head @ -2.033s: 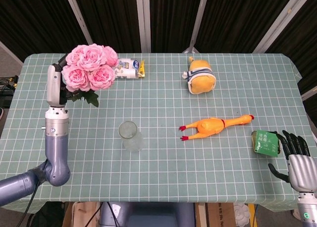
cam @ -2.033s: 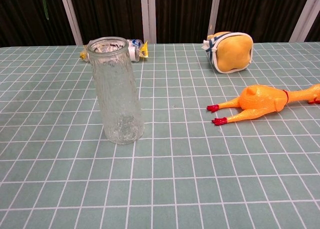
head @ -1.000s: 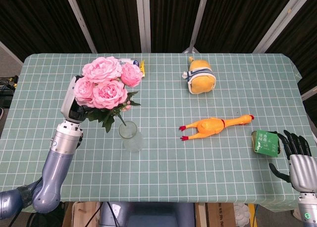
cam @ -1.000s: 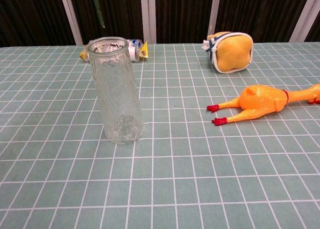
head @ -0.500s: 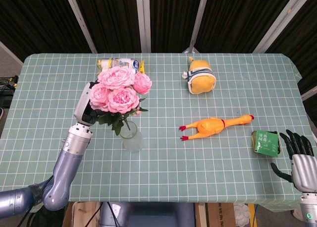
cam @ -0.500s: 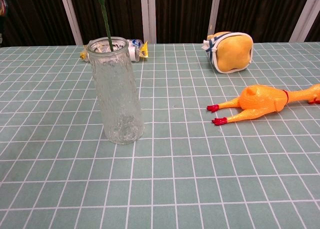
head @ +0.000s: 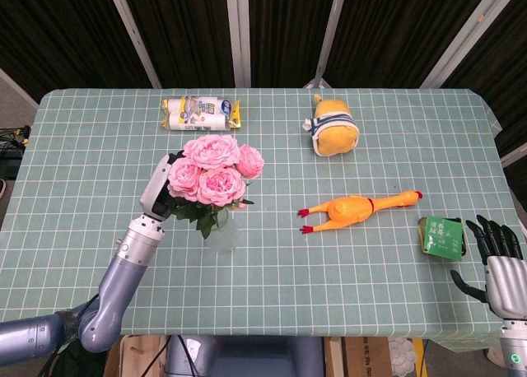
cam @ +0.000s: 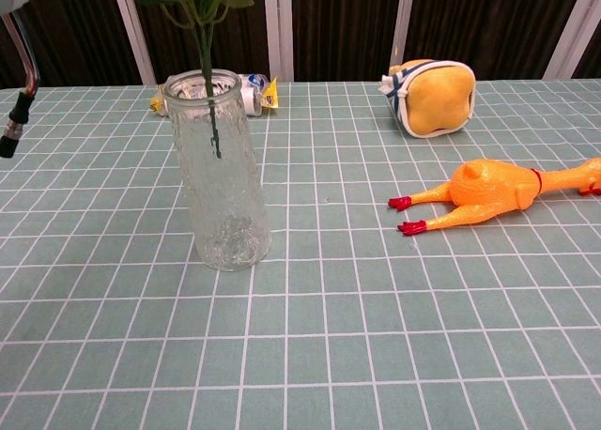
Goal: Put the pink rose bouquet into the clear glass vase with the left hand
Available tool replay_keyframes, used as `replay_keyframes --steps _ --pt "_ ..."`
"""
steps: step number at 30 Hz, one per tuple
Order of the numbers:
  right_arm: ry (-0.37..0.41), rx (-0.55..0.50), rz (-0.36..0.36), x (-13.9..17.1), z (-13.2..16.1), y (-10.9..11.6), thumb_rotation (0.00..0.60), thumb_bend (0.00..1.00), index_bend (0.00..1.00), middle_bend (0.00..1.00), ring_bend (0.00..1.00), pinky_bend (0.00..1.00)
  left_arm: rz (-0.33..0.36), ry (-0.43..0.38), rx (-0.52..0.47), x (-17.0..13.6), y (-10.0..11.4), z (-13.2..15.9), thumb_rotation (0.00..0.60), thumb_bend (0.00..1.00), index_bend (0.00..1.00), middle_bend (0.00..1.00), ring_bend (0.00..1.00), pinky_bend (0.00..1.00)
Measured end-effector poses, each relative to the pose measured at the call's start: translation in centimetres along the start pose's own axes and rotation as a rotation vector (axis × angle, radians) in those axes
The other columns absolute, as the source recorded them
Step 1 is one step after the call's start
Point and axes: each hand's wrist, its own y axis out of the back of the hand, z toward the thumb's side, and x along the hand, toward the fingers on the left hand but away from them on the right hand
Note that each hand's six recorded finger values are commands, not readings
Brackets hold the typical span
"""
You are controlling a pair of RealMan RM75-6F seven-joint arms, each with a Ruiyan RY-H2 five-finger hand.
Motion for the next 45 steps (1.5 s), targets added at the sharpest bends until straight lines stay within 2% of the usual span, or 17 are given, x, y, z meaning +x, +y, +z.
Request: replay_keyframes --steps 9,17,20,25,31,39,45 --pt "0.001 -0.001 0.003 0.0 0.0 -0.1 0.600 0.27 0.13 0.07 0.03 0.00 0.018 0.031 0.026 -0.4 1.0 -1.9 0.600 0.59 0.46 0.53 0.40 0.55" --pt "0.001 -0.002 0.008 0.0 0.0 -0.2 0.600 0.27 0.13 0.07 0.03 0.00 -0.015 0.068 0.061 -1.0 0.7 -3.8 0.600 0.58 0.43 0.50 0.37 0.53" --pt "0.001 -0.003 0.006 0.0 0.0 -0.1 0.600 0.27 0.13 0.07 0.03 0.00 -0.030 0.074 0.065 -1.1 0.6 -4.2 0.600 0.55 0.39 0.46 0.34 0.49" --pt "0.002 -0.004 0.006 0.0 0.0 -0.1 0.600 0.27 0.13 0.07 0.03 0.00 -0.056 0.083 0.067 -1.4 0.6 -4.5 0.600 0.49 0.30 0.33 0.23 0.38" --pt "0.008 -0.006 0.005 0.0 0.1 -0.1 0.600 0.27 0.13 0.07 0.03 0.00 -0.107 0.096 0.085 -2.1 1.1 -4.5 0.600 0.44 0.20 0.25 0.15 0.29" --pt "0.010 -0.007 0.003 0.0 0.2 0.0 0.600 0.27 0.13 0.07 0.03 0.00 -0.146 0.153 0.122 -3.5 3.1 -5.1 0.600 0.33 0.10 0.14 0.04 0.16" --pt "0.013 -0.007 0.000 0.0 0.3 0.0 0.600 0.27 0.13 0.07 0.03 0.00 -0.164 0.210 0.151 -4.5 5.0 -5.0 0.600 0.29 0.06 0.11 0.00 0.12"
